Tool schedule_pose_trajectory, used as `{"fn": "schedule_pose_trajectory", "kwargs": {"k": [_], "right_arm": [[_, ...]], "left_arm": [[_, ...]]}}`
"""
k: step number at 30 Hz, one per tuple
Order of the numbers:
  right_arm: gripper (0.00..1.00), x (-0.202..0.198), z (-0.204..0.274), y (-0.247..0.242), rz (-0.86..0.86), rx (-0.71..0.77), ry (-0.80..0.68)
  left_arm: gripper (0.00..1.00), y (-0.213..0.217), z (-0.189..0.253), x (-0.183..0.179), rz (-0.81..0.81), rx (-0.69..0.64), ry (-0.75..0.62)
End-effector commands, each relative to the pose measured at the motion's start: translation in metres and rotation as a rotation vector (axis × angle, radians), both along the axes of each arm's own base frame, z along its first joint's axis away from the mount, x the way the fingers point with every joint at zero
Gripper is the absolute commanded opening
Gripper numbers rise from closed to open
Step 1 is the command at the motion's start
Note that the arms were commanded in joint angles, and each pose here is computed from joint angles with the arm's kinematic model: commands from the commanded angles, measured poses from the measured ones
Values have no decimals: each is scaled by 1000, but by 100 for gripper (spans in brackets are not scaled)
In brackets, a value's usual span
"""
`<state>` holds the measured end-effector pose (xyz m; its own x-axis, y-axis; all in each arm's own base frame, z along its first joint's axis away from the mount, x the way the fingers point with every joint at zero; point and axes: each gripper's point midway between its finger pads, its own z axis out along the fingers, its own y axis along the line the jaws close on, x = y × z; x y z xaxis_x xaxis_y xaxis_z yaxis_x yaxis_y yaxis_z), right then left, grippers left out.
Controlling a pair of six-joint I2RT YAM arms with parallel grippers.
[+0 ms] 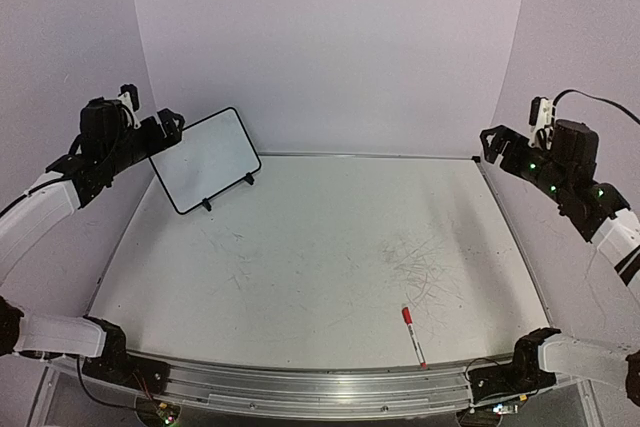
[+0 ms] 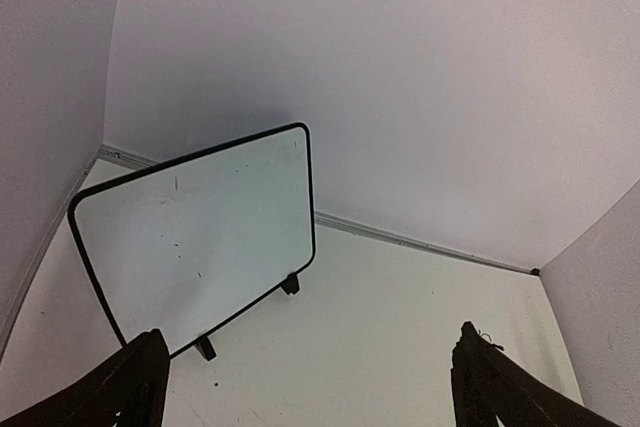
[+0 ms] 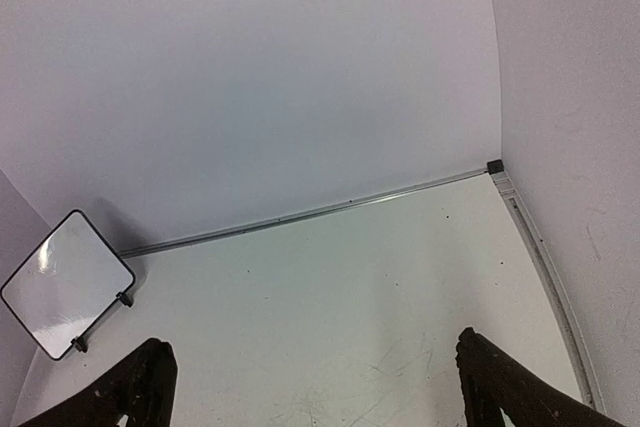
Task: Write a sentence on the whiteboard
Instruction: Move the whiteboard stand to the corner of the board.
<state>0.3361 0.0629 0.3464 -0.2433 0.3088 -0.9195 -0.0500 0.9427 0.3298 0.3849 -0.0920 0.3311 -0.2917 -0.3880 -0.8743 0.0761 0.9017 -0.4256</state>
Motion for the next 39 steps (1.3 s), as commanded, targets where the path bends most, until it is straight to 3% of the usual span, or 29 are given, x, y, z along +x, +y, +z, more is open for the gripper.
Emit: {"fn": "schedule_pose_trajectory", "kwargs": {"k": [1,11,15,19,26,29,39], "right_arm": [[98,4,0,-4,-37,11,-3],[98,5,-40,-13,-90,-8,75],[98,6,-44,-5,-44,-10,91],[98,1,-43,-6,-49,4,89],[98,-16,-36,-11,-61,48,58],[98,-20,-37,-12,-63,56,55],[98,-15,-30,-2,-14,67,59]], "left_arm": [[99,-24,-26,3,-111,-68,93],[99,-78,-141,26,-242,-132,424],[99,-92,-180,45,-136,-100,510],[92,-80,-223,66,81,-28,594],[86,-53,-247,72,383,66,612],[79,-41,-255,68,475,58,608],[67,-35,-279,91,525,171,605]]}}
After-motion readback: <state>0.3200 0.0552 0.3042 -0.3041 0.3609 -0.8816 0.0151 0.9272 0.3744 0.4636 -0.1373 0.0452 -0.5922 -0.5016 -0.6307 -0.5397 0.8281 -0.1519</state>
